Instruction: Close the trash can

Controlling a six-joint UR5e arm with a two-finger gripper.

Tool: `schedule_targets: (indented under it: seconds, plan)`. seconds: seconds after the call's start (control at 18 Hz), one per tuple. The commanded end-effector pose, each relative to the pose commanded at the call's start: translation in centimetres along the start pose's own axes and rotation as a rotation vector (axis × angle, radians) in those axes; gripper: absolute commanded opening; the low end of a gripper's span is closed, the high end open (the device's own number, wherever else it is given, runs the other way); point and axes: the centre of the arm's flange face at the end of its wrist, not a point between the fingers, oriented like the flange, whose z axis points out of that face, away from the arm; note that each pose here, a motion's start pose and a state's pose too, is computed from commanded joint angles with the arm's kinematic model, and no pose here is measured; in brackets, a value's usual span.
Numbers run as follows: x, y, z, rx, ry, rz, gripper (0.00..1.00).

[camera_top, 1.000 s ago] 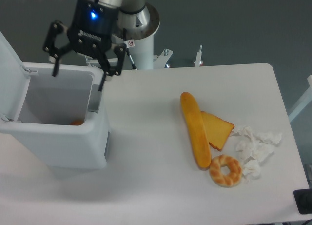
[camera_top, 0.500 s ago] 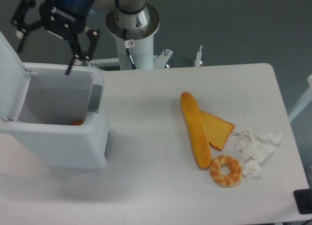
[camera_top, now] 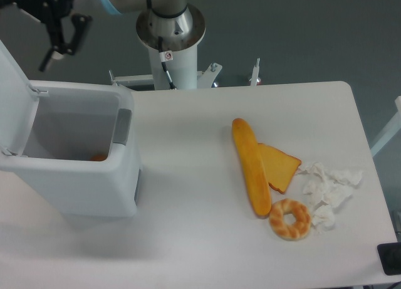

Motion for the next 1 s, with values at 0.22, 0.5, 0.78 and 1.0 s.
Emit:
schedule_targets:
  seconds: [0.22,0.5,0.78,1.0]
  plan:
    - [1.3,-0.1,0.2,0.019,0.102,0.009,1.00]
    - [3.1,0.1,0.9,0.011,0.151,0.034,1.00]
    - [4.2,0.4,1.6,0.001,0.204,0.035,1.00]
    - [4.7,0.8,2.0,-0.003,0.250,0.029,1.00]
